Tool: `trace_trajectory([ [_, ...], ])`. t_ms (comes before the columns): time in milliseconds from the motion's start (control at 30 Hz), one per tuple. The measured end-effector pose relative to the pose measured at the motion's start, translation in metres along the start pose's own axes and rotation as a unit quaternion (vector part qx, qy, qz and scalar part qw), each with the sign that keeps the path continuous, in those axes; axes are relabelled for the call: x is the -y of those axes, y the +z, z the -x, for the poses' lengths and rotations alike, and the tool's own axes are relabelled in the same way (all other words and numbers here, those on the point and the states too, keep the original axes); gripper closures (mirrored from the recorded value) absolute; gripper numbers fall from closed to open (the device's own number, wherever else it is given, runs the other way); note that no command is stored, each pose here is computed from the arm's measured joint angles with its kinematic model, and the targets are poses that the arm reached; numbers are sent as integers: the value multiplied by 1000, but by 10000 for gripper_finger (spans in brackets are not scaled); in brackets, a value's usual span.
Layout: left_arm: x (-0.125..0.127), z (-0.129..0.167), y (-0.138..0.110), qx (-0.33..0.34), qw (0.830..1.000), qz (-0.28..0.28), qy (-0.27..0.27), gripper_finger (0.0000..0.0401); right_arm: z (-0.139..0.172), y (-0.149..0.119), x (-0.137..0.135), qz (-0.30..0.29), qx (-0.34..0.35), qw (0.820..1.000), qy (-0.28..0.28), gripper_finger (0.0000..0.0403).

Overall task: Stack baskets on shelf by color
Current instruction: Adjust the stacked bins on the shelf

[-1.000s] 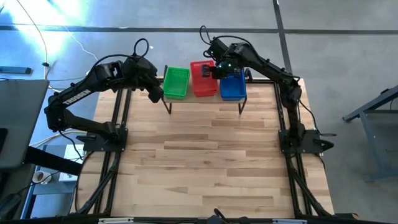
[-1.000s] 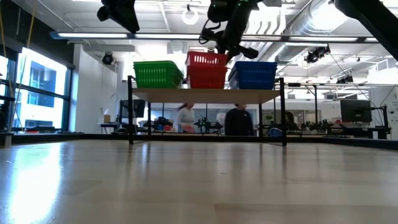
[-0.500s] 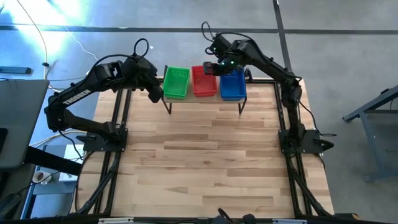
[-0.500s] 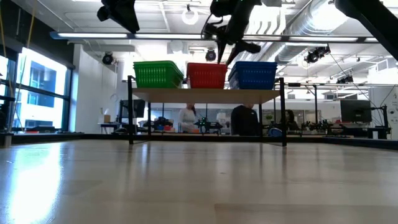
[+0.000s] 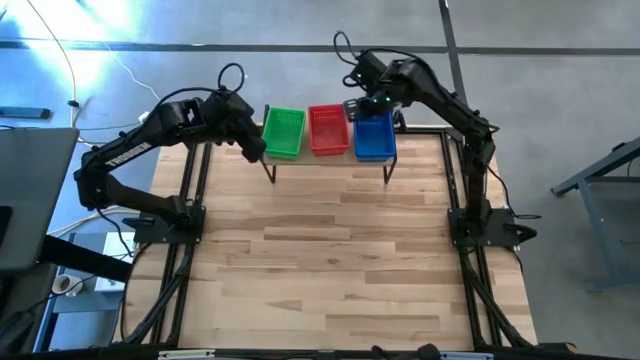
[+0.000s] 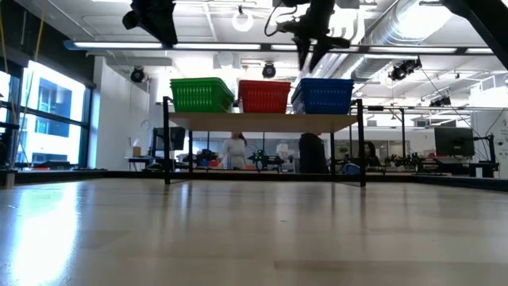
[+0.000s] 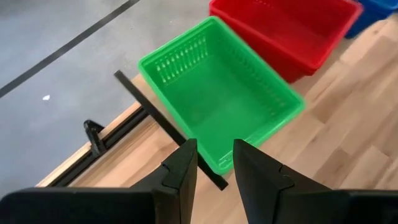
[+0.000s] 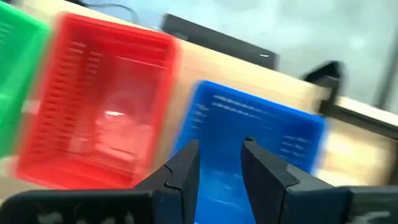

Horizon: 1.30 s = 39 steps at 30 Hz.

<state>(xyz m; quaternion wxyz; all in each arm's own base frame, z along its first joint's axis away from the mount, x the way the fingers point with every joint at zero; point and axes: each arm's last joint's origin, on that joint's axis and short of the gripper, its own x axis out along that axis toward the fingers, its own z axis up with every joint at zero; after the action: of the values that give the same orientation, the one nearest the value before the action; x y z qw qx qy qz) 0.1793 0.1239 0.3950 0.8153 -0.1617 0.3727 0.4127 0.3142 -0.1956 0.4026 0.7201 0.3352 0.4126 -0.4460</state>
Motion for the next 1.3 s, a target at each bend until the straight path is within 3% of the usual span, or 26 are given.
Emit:
trace_trajectory([
  [167, 1, -12, -2, -32, 998, 12, 49, 307, 1, -4, 6, 23, -3, 998, -54, 302],
  [333, -2, -21, -5, -57, 991, 32, 117, 307, 2, -3, 7, 37, 4, 997, -64, 302],
  [567, -15, -33, -5, -92, 982, 59, 151, 307, 0, 2, 14, 62, 2, 996, -69, 302],
  [933, -35, -39, -4, -115, 976, 112, 144, 307, 44, 2, 47, 49, 61, 993, -84, 302],
  [1300, -35, -56, -1, -139, 972, 126, 142, 323, 37, -43, 93, -20, -2, 992, -125, 302],
])
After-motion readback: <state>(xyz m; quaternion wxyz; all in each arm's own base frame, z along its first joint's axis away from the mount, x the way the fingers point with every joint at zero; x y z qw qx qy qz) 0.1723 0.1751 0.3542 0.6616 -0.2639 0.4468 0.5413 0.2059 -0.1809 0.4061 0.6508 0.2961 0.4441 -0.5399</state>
